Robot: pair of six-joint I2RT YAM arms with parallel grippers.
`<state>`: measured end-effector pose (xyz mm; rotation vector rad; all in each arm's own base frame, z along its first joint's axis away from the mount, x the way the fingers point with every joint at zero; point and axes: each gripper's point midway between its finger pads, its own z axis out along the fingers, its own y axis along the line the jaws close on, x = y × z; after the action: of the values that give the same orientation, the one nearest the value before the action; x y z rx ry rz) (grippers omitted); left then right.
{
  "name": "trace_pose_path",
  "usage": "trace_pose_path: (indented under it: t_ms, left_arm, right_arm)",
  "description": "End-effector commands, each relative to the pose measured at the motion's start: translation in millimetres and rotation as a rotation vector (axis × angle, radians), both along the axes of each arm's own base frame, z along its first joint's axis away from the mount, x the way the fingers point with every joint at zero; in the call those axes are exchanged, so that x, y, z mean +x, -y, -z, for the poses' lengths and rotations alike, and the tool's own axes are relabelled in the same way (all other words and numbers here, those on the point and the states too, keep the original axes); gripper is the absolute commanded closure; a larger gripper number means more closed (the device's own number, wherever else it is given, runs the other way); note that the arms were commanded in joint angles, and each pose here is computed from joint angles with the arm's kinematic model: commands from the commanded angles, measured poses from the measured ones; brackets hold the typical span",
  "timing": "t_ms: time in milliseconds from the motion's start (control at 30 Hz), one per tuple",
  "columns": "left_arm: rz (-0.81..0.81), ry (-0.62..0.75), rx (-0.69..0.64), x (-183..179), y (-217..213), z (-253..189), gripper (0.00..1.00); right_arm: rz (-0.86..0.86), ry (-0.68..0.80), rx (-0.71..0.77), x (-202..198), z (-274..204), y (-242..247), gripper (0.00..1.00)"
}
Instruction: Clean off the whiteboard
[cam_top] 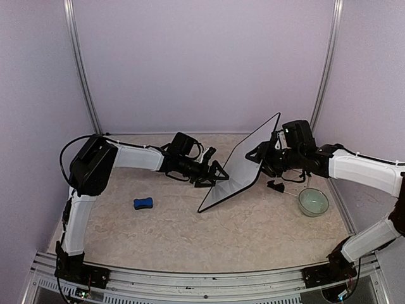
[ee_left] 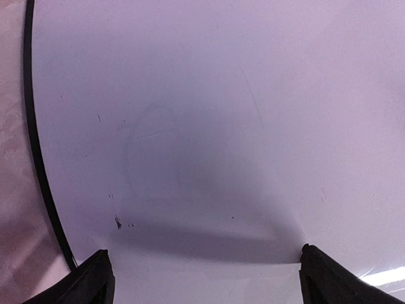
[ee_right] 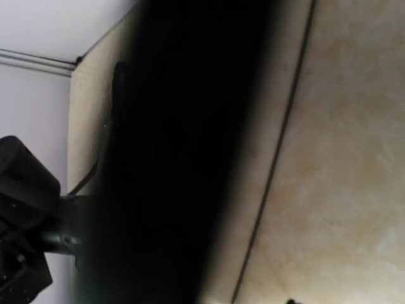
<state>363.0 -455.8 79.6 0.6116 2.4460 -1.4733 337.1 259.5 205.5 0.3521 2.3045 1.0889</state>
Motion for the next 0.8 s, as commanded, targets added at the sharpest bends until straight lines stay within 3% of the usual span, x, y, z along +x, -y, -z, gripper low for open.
trace_pose_path:
  t_ms: [0, 167, 333, 467, 567, 667, 767]
  left_arm:
    - [0.087, -0.091, 0.074, -49, 5, 36, 0.01]
    - [0.07, -0.088, 0.082, -49, -4, 38, 0.01]
    - [0.04, -0.086, 0.072, -48, -14, 35, 0.01]
    - [0.033, -0.082, 0.075, -48, -18, 36, 0.01]
    - [0.032, -0.087, 0.078, -49, -18, 39, 0.01]
    - [0.035, -0.091, 0.081, -51, -17, 43, 0.01]
    - [0.037, -0.094, 0.08, -53, -17, 47, 0.01]
  right_arm:
    - [-0.062, -0.043, -0.003, -13, 3, -9, 0.83]
    - [-0.066, 0.02, -0.057, -9, -24, -2, 0.99]
    - [-0.066, 0.105, -0.095, -3, -62, 6, 1.0]
    - [-0.075, 0.108, -0.11, -3, -64, 11, 1.0]
    - [-0.095, 0.079, -0.109, -5, -54, 9, 0.93]
    - [-0.114, 0.077, -0.084, -7, -56, 5, 0.78]
    - [-0.116, 0.1, -0.07, -6, -69, 5, 0.72]
